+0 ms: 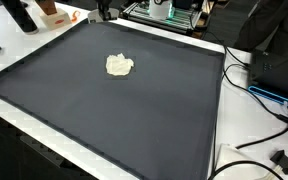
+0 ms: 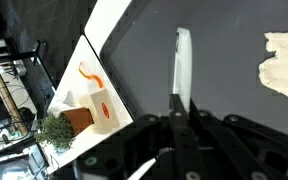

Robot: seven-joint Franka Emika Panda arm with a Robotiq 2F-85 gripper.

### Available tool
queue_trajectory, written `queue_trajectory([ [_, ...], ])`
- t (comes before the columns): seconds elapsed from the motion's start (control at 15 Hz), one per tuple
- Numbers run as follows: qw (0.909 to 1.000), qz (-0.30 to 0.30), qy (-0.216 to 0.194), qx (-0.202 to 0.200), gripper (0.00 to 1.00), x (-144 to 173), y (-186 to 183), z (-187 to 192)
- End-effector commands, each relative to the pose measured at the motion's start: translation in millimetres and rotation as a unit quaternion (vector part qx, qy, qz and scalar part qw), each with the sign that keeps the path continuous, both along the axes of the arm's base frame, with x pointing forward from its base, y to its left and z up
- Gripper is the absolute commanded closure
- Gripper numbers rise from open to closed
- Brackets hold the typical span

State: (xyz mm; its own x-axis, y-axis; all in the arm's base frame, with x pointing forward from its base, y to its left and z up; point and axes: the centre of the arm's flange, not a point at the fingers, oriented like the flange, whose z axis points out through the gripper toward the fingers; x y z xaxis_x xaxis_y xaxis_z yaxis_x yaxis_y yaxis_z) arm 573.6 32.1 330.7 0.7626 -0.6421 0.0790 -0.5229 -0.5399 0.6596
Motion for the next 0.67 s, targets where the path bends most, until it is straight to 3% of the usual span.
queue_trajectory([
  [0.0, 0.9994, 0.017, 0.018, -0.025, 0.99, 7.9, -0.4, -20.8],
  [0.6, 0.9928, 0.079, 0.061, -0.066, 0.99, 10.6, 7.7, -64.8],
])
